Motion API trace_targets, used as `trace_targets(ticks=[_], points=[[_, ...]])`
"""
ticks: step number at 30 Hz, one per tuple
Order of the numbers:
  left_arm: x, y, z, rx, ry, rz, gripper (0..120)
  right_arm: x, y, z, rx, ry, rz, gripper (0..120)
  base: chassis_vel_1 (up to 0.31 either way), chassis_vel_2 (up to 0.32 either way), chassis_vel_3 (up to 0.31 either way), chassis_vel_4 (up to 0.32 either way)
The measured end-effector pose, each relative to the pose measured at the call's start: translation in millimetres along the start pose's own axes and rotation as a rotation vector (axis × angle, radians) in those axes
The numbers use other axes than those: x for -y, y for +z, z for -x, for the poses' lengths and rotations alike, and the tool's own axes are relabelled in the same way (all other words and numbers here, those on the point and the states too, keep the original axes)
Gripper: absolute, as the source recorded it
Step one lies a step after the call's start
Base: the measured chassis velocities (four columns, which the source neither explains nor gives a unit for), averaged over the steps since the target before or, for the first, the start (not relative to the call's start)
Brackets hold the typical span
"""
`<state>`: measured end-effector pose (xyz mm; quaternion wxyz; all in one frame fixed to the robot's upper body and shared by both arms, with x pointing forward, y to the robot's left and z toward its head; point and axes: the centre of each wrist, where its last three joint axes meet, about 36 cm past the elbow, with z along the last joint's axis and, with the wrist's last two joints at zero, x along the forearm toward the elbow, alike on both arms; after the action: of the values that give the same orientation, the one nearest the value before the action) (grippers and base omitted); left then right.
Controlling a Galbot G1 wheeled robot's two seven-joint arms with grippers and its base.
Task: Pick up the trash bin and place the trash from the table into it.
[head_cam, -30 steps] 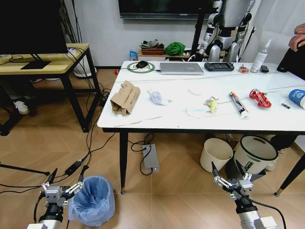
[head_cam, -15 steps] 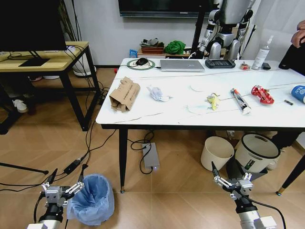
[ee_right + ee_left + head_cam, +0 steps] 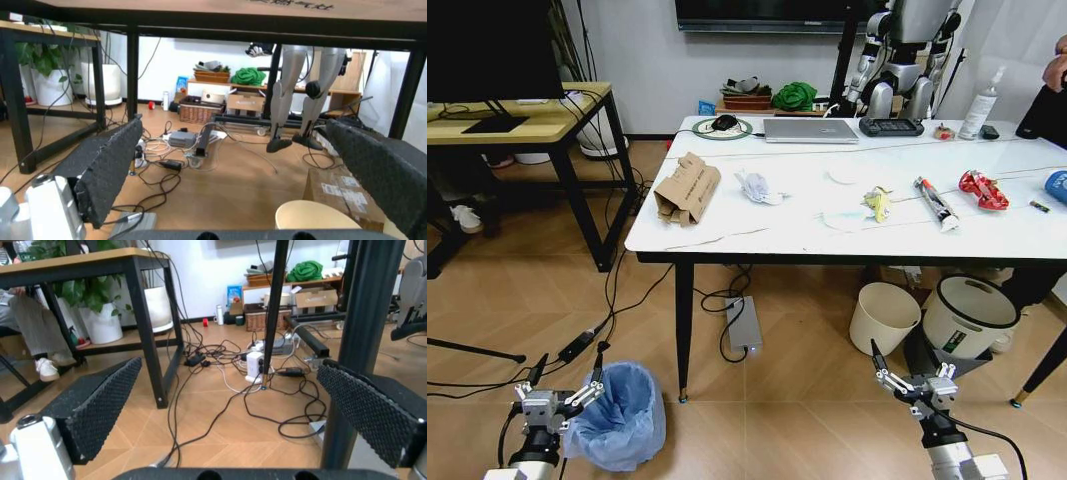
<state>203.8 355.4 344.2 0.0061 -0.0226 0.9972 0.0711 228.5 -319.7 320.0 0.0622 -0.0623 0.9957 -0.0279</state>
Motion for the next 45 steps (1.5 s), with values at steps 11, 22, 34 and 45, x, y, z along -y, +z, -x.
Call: trace_targets(ticks=[11, 22, 34, 45], points=[[-0.1, -0.1, -0.6, -0.001, 0.0, 0.001, 100, -0.2, -0.3, -0.3, 0.001, -0.001, -0.001, 100, 0.0, 0.0, 0.0, 0.0], [0.1, 0.0, -0.7, -0.001, 0.001, 0.0, 100, -0.2, -0.5, 0.0, 0.003, -0.001, -0.002, 100, 0.0, 0.0, 0.0, 0.0], [0.5, 0.8, -1.1, -0.003, 0.005, 0.0, 100, -0.4, 0.1, 0.7, 0.003, -0.001, -0.001, 100, 0.0, 0.0, 0.0, 0.0], [0.2, 1.7, -1.6, -0.006, 0.006, 0.0, 100, -0.6, 0.8, 0.5, 0.002, -0.002, 0.0, 100, 0.0, 0.0, 0.0, 0.0]])
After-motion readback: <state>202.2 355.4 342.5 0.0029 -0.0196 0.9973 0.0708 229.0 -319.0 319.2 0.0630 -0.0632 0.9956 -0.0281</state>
